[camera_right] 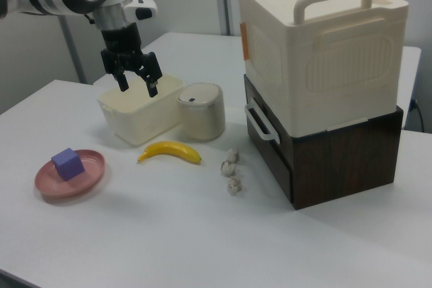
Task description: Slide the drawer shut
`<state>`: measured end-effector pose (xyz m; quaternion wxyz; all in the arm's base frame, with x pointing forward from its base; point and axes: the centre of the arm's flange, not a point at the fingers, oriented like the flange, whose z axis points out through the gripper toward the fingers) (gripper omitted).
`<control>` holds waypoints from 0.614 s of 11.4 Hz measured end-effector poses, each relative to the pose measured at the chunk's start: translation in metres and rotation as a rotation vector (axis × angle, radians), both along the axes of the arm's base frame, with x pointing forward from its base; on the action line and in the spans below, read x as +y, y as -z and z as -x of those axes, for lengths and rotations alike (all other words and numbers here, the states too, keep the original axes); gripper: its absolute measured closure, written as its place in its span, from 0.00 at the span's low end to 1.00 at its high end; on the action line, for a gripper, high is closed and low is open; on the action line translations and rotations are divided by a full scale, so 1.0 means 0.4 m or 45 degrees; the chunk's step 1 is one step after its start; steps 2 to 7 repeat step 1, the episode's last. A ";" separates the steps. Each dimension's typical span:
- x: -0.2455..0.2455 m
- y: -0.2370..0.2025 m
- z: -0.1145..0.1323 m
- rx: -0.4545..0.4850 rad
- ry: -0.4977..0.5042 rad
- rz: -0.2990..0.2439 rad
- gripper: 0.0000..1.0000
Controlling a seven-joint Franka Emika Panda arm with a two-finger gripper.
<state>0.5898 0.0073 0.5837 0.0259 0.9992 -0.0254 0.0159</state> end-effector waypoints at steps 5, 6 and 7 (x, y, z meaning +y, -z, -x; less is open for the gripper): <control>0.004 0.006 0.000 0.006 -0.005 -0.009 0.00; 0.004 0.006 0.000 0.006 -0.005 -0.009 0.00; 0.004 0.006 0.000 0.006 -0.005 -0.009 0.00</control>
